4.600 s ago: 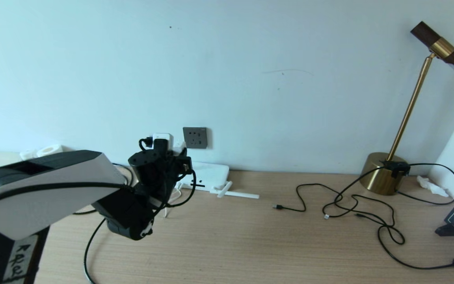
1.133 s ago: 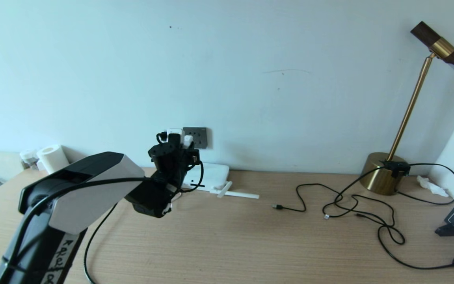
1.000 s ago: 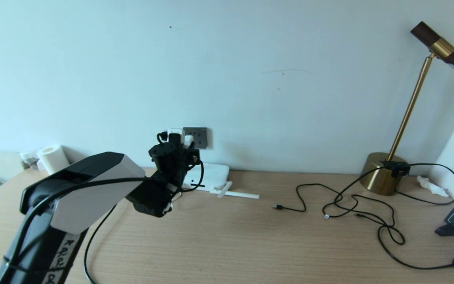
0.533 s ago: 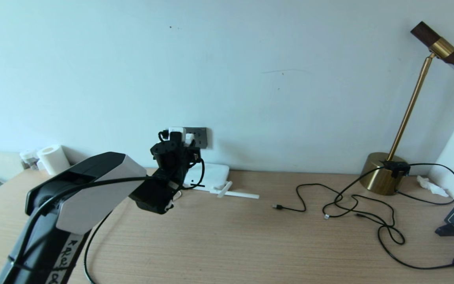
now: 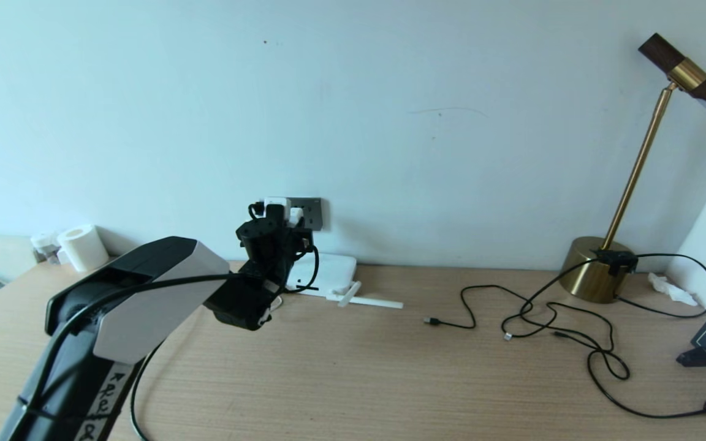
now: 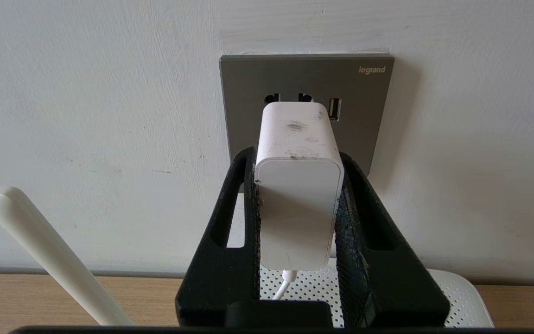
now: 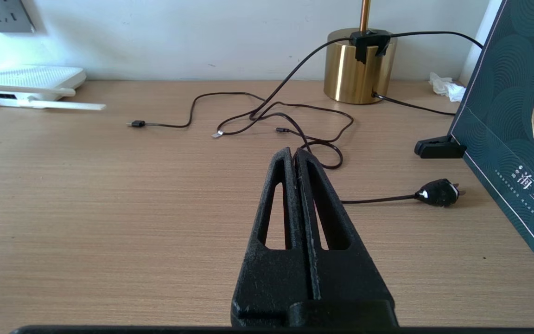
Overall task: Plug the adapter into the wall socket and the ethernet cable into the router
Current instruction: Plug plug into socket
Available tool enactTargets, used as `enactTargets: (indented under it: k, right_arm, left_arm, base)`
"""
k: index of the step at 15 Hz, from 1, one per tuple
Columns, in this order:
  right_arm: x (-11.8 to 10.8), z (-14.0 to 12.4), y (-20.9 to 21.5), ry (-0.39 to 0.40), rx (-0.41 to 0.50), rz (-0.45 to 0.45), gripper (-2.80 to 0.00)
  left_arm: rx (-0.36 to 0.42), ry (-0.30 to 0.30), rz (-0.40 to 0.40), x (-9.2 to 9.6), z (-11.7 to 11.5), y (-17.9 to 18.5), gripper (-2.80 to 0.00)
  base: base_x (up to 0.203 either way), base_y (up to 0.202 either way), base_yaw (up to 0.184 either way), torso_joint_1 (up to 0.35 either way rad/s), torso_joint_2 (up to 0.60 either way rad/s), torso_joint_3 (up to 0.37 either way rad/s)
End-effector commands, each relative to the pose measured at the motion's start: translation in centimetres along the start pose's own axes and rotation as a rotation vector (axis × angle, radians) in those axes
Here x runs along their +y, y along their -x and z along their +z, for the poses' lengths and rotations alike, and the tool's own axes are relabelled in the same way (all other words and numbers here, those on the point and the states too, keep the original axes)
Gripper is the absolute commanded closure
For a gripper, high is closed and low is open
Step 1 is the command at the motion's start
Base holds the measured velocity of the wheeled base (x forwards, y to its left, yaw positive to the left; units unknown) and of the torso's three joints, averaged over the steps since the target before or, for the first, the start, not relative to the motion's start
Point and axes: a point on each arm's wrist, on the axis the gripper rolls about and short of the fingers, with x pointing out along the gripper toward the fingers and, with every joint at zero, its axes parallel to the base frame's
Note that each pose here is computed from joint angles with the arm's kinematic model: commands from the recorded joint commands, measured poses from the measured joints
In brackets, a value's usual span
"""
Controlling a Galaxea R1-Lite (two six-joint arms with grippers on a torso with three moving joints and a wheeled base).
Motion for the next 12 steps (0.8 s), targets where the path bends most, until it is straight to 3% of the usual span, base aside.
enactTargets:
  k: [1, 12]
  right_arm:
    - [-0.01, -0.29, -0.07, 0.000, 0.009, 0.000, 0.00]
    - [-0.01, -0.29, -0.07, 0.000, 0.010, 0.000, 0.00]
  left_arm:
    - [-0.004, 0.001, 0.004, 0.07, -0.19, -0.10, 0.00]
    - [-0.007, 0.002, 0.006, 0.13, -0.14, -0.21, 0.00]
  base:
    - [0.000, 0.000, 0.000, 0.000, 0.00, 0.000]
    - [0.000, 0.000, 0.000, 0.000, 0.00, 0.000]
